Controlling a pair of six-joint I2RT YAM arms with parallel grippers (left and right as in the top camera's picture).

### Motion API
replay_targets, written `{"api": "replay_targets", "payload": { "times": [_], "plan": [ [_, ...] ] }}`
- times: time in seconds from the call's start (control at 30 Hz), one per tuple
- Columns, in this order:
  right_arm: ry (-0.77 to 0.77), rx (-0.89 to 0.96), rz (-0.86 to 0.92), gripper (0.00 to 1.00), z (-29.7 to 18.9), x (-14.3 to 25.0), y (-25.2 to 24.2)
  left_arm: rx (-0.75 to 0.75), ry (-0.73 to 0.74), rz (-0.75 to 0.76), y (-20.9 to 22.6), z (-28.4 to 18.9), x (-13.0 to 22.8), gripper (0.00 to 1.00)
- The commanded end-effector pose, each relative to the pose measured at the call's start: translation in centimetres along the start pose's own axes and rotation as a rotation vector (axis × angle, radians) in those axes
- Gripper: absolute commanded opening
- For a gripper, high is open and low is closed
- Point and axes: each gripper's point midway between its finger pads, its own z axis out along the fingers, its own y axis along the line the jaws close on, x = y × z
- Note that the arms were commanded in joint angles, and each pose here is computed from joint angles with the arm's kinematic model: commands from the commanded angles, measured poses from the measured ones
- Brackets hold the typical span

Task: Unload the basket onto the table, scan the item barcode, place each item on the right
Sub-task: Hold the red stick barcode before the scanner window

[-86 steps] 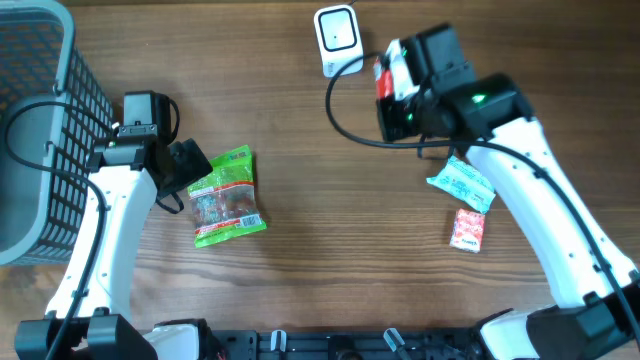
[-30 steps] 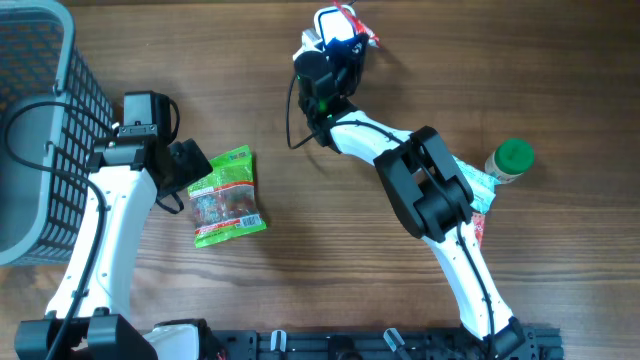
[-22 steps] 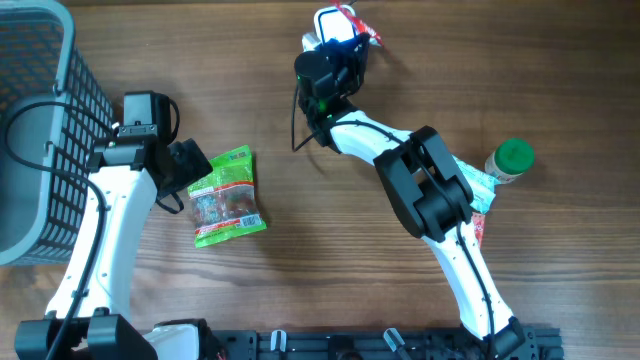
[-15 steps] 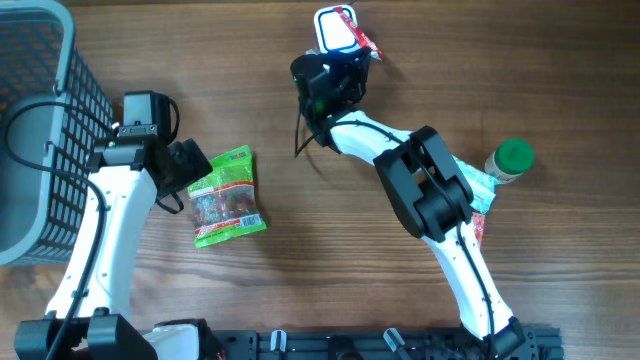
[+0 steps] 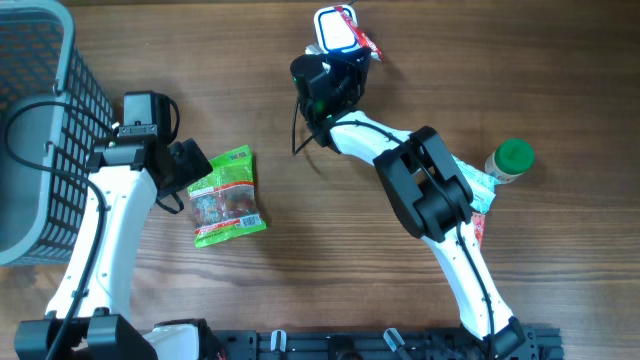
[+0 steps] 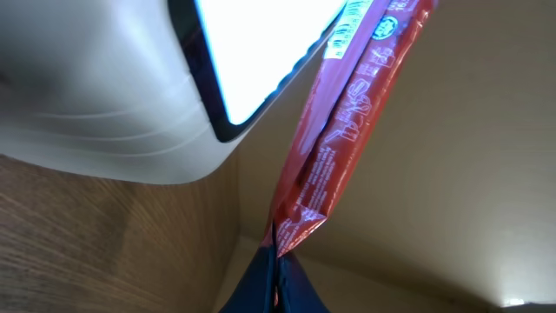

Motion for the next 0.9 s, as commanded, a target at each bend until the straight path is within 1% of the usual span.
{"api": "replay_targets", "payload": {
  "times": [0.0,0.17,0.33,0.4,0.5,0.6,0.73,0.87],
  "plan": [
    [0.059,0.030,0.072,0.04,-0.3,0.8,-0.7,0.009,-0.014,0.001,-0.1,-0.4,-0.5,1.00],
    [0.103,0.048,0.133,0.04,-0.4,1.5,-1.2,0.009,-0.014,0.001,-0.1,-0.4,-0.5,1.00],
    [0.090,0.058,0.356,0.04,-0.9,1.2,-1.1,0.009,-0.014,0.001,-0.1,-0.4,-0.5,1.00],
    [0.047,0.047,0.370,0.04,-1.8,0.1,-0.8,0.009,-0.014,0.001,-0.1,-0.4,-0.5,1.00],
    [-0.017,0.025,0.339,0.04,-3.3,-1.6,-0.2,0.009,-0.014,0.001,-0.1,-0.4,-0.5,1.00],
    [-0.042,0.011,0.313,0.04,-4.5,-2.4,0.5,0.009,-0.013,0.001,-0.1,-0.4,-0.5,1.00],
    [-0.029,-0.021,0.324,0.04,-4.5,-2.1,1.8,0.008,-0.014,0.001,-0.1,-0.4,-0.5,1.00],
    [0.006,-0.020,0.416,0.04,-3.5,-1.1,1.5,0.009,-0.013,0.001,-0.1,-0.4,-0.5,1.00]
  ]
}}
